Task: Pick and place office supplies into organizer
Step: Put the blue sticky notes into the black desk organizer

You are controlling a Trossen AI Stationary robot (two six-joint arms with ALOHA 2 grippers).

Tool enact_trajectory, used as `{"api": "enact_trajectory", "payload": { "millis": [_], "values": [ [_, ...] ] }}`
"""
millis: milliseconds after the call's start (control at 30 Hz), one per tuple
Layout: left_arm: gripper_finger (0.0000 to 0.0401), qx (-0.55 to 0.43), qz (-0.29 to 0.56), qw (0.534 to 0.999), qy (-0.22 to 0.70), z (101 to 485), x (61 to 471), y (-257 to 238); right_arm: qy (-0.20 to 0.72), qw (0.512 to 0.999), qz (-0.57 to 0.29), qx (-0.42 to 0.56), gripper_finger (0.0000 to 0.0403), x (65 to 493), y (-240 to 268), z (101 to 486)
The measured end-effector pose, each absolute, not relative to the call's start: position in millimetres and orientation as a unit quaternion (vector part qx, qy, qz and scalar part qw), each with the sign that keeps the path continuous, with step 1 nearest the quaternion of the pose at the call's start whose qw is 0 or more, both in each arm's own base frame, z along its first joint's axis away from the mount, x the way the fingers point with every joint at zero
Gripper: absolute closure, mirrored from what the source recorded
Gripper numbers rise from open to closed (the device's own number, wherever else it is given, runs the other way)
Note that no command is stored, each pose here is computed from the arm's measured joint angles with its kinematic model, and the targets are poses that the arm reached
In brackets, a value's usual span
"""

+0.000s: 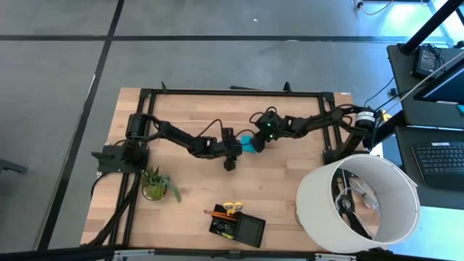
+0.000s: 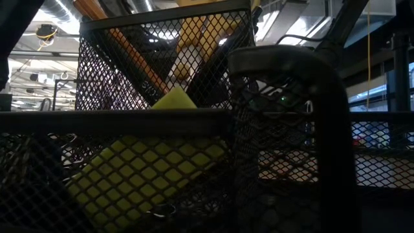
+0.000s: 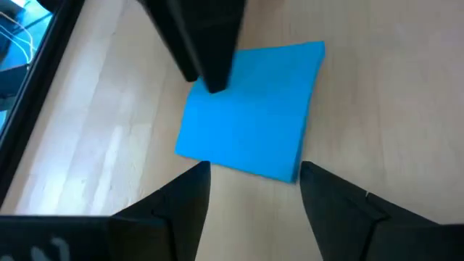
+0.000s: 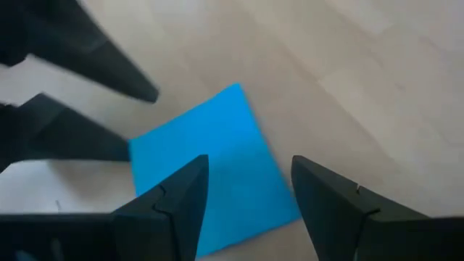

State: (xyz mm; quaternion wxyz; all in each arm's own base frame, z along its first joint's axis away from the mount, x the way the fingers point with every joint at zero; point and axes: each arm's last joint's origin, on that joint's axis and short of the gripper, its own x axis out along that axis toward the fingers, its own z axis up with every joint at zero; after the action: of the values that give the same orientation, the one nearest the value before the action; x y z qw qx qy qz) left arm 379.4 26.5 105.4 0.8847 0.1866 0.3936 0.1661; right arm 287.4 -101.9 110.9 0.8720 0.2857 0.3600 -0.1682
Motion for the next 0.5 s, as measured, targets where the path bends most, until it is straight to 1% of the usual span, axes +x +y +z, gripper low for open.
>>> {"api": "enact_trajectory", "payload": {
  "millis": [500],
  "values": [
    [0.0196,0.184,0.174,0.885,0.390,106,379,33,0.367,0.877,-0.144,0.277,0.0203,293,-87,111]
  ]
}}
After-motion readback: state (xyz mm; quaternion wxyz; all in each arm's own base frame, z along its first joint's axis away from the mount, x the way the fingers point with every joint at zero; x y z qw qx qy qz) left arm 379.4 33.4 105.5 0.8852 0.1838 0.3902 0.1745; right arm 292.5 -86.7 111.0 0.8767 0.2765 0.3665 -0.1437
